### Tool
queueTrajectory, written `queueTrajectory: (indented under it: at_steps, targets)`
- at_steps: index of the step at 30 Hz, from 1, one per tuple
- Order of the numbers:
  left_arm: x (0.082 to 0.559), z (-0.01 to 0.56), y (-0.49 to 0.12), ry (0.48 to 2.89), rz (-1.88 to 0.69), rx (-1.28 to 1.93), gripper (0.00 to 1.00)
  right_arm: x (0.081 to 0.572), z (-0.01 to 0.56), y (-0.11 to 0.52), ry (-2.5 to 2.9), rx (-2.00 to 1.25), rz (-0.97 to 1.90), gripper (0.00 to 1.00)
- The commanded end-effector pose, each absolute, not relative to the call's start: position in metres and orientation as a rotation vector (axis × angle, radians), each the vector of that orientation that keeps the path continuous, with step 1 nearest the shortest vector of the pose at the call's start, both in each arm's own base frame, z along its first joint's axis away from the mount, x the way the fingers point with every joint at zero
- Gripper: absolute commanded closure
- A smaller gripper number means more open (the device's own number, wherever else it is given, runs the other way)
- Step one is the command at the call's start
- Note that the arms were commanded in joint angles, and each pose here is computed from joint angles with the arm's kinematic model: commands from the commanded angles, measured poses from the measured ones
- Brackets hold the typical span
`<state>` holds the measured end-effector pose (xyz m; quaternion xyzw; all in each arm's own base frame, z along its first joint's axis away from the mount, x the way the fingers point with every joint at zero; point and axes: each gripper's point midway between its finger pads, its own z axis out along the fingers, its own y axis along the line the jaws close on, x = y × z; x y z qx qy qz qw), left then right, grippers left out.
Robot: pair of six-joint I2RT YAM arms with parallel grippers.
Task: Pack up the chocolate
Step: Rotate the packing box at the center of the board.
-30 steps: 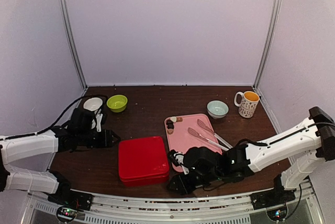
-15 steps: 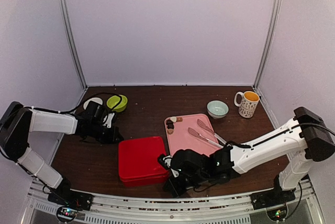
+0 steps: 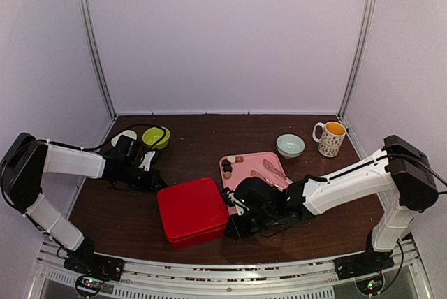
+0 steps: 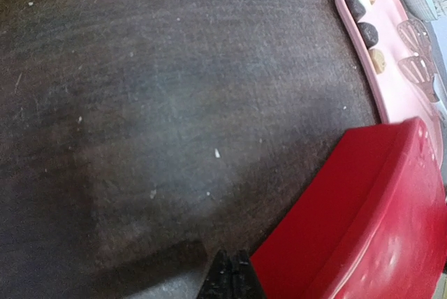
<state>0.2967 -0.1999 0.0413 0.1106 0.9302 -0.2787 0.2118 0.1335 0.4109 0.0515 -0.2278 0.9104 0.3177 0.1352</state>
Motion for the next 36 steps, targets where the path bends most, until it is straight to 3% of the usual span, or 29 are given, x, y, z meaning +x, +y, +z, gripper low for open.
queueTrajectory:
  at_steps: [1, 19, 23, 32, 36]
  targets:
    - [0.277, 0.043, -0.195, 2.589, -0.786, 0.317, 1.0, 0.168, 0.061, 0.408, 2.58, -0.61, 0.902, 1.0]
    - [0.204, 0.046, -0.197, 2.59, -1.044, 0.164, 0.98, 0.274, 0.068, 0.418, 2.516, -0.592, 0.757, 1.0]
    - [0.204, 0.046, -0.182, 2.584, -0.94, 0.097, 0.98, 0.285, 0.07, 0.405, 2.522, -0.562, 0.706, 1.0]
    - [0.223, 0.086, -0.158, 2.465, -0.792, 0.01, 1.0, 0.278, 0.104, 0.384, 2.47, -0.479, 0.781, 0.79]
    - [0.23, 0.104, -0.159, 2.4, -0.801, 0.045, 0.87, 0.27, 0.121, 0.393, 2.425, -0.42, 0.945, 0.68]
